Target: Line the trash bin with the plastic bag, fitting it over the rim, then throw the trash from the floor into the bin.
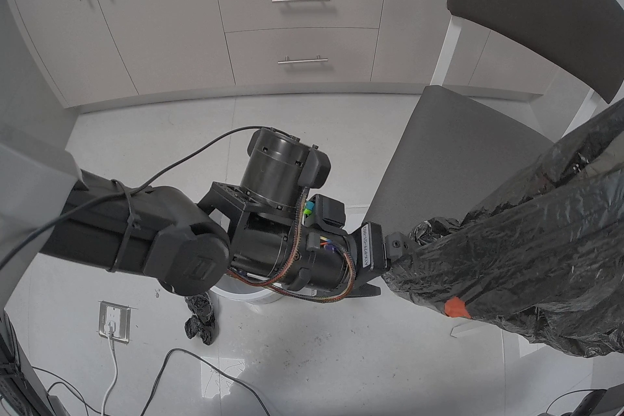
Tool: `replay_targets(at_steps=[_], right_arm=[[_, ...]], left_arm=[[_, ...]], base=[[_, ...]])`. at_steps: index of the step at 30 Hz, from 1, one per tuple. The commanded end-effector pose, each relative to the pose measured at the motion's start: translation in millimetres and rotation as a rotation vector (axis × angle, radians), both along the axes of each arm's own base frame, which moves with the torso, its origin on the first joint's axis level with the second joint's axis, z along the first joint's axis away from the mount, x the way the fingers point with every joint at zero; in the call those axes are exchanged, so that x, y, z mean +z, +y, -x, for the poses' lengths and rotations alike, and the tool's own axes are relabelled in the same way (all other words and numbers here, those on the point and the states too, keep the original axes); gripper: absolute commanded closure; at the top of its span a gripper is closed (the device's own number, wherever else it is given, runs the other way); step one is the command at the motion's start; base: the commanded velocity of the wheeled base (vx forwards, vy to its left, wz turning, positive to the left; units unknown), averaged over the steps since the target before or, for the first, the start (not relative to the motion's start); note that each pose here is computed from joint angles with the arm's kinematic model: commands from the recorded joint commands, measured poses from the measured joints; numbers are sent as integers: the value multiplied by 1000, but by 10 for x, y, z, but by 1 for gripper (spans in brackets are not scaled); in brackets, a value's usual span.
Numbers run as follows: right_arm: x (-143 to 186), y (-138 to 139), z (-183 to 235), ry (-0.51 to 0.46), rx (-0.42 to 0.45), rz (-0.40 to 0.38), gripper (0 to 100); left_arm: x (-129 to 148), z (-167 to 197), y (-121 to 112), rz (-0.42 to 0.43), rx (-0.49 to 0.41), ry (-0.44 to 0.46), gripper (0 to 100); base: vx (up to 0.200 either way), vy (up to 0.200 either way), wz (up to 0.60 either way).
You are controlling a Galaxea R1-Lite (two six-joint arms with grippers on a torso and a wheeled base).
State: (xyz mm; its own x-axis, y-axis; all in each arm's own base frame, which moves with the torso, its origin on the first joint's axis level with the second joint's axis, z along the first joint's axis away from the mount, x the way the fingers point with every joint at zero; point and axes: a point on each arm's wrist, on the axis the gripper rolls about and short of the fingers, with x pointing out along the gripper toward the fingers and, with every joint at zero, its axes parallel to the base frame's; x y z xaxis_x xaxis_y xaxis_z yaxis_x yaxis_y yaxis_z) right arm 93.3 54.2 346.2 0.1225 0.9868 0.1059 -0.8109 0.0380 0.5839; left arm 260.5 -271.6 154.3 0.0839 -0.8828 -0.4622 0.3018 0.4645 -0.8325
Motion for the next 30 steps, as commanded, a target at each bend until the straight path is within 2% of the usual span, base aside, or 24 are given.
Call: replay_targets(at_steps=[1,2,16,23,30], right_arm=[[-2,4,-9,2,1,1,100],[-1,2,-4,0,1,0,100],[-17,16,-24,10,6,4,100],[-86,39,-95,45,0,15,100],[-125,85,-266,83,-17,28,100]], left_arm=[[-22,-2,-25,-2,-5,3,0],[-16,0,-23,-1,-5,1,100],[197,92,28,42,-8,-37,100],[442,192,233,83,14,-77,100],[660,302,634,116,82,-121,100]], base=[[0,0,0],[0,0,0],[0,0,0],[0,0,0],[0,0,0]])
